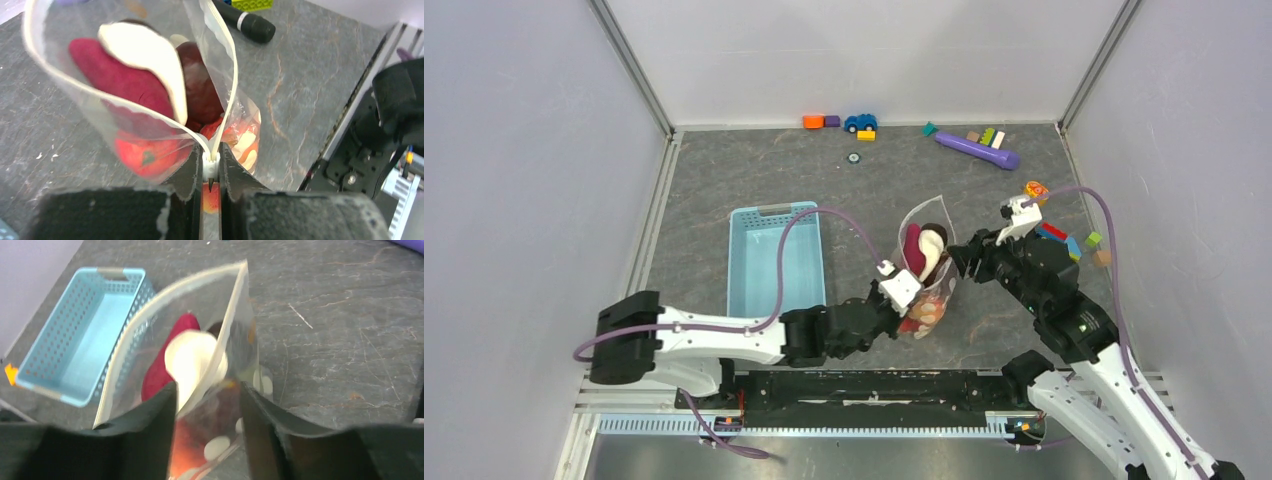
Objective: Place the food in the zip-top bag and seal the zipper
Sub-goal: Adjust the zipper food storage bag at the center of the board.
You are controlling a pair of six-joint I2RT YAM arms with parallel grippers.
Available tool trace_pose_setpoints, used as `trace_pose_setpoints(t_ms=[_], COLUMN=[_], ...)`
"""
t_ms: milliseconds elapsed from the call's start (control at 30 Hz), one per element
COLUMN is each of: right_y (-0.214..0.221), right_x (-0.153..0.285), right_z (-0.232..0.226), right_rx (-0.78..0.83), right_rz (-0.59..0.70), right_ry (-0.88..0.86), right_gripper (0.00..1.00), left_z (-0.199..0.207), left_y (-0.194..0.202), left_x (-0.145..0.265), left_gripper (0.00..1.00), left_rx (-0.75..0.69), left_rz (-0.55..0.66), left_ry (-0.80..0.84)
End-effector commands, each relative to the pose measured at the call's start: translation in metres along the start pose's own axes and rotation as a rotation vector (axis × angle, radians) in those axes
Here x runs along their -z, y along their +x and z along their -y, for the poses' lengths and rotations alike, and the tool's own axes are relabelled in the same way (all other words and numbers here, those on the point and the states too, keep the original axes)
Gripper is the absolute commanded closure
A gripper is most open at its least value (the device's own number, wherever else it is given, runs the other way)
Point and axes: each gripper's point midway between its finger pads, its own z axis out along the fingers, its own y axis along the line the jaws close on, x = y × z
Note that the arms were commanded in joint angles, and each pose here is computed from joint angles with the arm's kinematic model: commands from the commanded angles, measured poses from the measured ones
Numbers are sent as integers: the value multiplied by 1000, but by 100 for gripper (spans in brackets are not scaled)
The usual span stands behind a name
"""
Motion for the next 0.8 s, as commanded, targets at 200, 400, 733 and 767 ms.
trace_pose_setpoints(t_ms=[200, 400, 733, 767], right_y=[-71, -47, -18, -19], right_x=[-24, -39, -36, -29], right_z=[13, 28, 89, 99], right_rx=[344, 379, 327, 325], right_rz=[-18, -128, -238, -249], right_ry=[120, 168, 517, 588], right_gripper=[8, 5, 14, 14], left_z=[-9, -41, -88, -96], left_y=[4, -6, 1, 4], left_x=[40, 41, 28, 26], left_gripper=[98, 98, 98, 98], left_rx=[-182, -179, -190, -189], left_rz=[-40, -5, -47, -60], left_ry=[274, 261, 269, 256])
